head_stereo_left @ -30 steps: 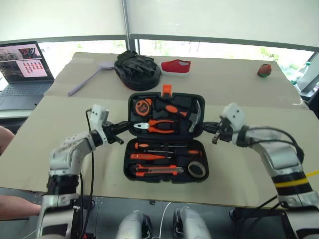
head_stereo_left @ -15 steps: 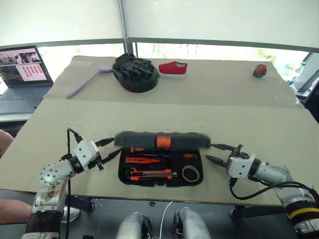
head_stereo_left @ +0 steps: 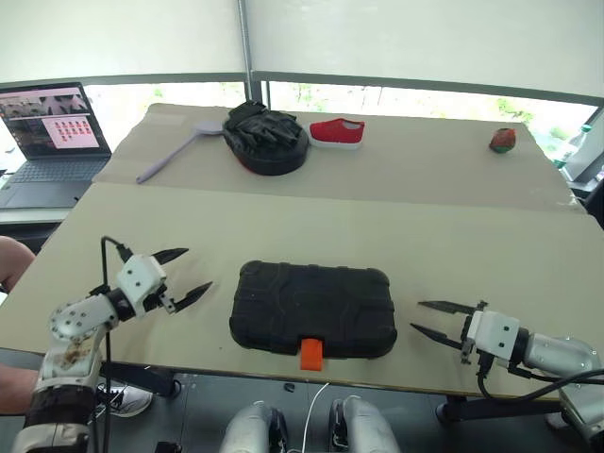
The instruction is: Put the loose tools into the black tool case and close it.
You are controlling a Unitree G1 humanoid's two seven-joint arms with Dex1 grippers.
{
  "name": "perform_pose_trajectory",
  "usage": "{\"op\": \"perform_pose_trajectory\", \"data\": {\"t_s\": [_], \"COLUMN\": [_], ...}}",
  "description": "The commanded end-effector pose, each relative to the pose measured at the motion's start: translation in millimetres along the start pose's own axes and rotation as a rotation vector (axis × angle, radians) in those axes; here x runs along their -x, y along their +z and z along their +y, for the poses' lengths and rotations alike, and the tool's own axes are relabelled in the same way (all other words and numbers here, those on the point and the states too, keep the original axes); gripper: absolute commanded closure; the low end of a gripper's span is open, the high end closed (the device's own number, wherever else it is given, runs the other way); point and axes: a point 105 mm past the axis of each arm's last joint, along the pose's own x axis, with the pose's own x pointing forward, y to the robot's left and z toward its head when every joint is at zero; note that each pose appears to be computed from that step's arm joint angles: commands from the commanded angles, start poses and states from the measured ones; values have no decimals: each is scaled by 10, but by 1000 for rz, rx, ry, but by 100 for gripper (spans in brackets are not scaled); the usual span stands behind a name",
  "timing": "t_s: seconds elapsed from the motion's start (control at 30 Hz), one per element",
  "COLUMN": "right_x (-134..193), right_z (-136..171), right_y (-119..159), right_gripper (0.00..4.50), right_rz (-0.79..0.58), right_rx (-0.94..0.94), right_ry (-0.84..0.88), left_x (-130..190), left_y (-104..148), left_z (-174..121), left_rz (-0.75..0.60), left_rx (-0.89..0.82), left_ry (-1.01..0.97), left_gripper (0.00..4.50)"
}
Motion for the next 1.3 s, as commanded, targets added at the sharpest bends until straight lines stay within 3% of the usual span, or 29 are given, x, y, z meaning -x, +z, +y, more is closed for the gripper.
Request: {"op": "perform_pose_trajectory", "data": {"t_s": [0.03,0.07,0.1,0.17,0.37,0.57,0.73,1.07,1.13,1.3], "right_x": [-28,-60,-94,-152,-379,-593,-783,-1027,-1053,-1017], "right_z": [126,207,315,471,656,609,202,-359,-418,-490], "right_y": [346,385,400,423,450,437,413,240,242,180], "right_gripper": [367,388,443,450,450,450,450,450,450,450], "right_rz": [-62,-53,-31,0,29,37,10,8,-5,-8], "right_rx": [-96,-113,-149,-230,-263,-216,-149,-87,-68,-85], "right_ry": [110,154,210,271,336,314,137,-29,-42,-62], "left_x": [-264,-348,-437,-582,-761,-735,-568,-193,-142,-197], "left_y": [227,258,271,320,238,134,114,189,250,810], "left_z": [26,29,36,57,44,-139,-294,-238,-126,-45], "left_rz": [-53,-56,-45,-45,27,58,38,19,-8,-191], "left_rx": [34,41,49,31,40,118,185,271,268,290], "left_ry": [-52,-68,-86,-111,-241,-389,-446,-289,-228,-288], "left_gripper": [133,158,206,245,445,448,448,448,448,448]}}
